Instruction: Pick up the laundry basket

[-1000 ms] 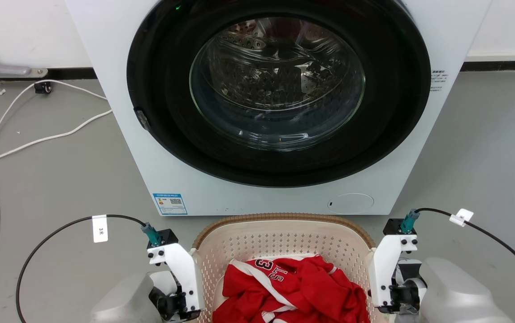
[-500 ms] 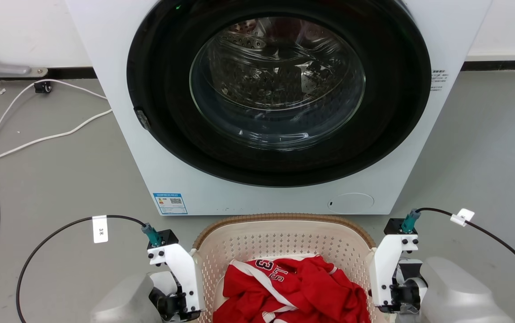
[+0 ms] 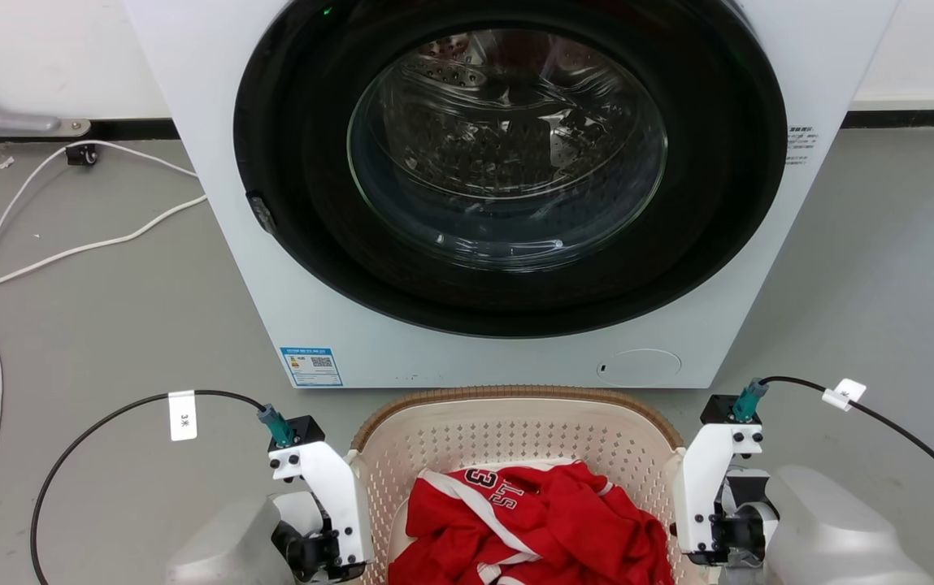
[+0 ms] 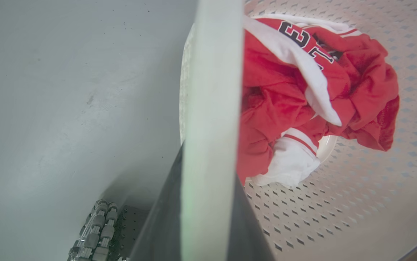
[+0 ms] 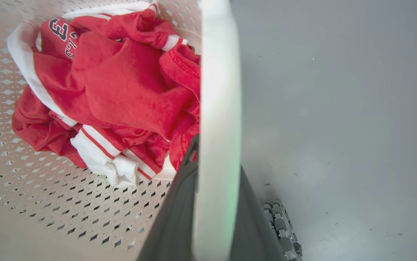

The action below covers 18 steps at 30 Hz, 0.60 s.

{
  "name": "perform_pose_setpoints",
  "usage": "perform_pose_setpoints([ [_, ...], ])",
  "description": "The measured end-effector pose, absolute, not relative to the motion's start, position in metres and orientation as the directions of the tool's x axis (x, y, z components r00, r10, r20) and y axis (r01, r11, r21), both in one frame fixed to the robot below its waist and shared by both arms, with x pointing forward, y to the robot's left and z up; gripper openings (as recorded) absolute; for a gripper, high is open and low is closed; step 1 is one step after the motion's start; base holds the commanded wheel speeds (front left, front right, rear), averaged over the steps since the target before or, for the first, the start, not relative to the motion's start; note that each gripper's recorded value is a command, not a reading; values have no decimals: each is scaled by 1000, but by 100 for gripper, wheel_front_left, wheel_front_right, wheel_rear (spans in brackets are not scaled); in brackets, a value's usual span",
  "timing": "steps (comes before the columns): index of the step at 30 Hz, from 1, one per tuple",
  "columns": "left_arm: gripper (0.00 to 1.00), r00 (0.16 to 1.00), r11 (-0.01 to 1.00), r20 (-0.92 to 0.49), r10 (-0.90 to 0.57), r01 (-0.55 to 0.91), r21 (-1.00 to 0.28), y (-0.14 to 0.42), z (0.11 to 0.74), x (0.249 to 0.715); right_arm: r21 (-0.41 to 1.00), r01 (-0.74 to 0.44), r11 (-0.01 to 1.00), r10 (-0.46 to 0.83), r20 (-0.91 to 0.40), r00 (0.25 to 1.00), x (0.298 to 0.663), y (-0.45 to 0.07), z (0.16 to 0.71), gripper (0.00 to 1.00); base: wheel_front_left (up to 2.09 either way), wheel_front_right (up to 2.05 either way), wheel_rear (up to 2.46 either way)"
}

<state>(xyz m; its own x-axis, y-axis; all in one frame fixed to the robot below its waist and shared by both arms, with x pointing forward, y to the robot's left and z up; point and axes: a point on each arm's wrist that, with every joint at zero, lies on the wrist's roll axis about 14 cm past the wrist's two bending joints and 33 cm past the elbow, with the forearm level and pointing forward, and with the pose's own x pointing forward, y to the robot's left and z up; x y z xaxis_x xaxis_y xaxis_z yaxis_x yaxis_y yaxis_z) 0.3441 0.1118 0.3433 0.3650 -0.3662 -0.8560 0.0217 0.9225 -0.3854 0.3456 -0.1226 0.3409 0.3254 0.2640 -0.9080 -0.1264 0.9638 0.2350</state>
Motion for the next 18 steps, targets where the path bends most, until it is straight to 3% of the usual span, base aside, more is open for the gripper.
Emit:
perform_pose_setpoints([
  [18,0,368,922,-854,-369,26,-387,111,343,344,236,-119,964,262,-909,324,345,-124,341,0,0,0,0],
])
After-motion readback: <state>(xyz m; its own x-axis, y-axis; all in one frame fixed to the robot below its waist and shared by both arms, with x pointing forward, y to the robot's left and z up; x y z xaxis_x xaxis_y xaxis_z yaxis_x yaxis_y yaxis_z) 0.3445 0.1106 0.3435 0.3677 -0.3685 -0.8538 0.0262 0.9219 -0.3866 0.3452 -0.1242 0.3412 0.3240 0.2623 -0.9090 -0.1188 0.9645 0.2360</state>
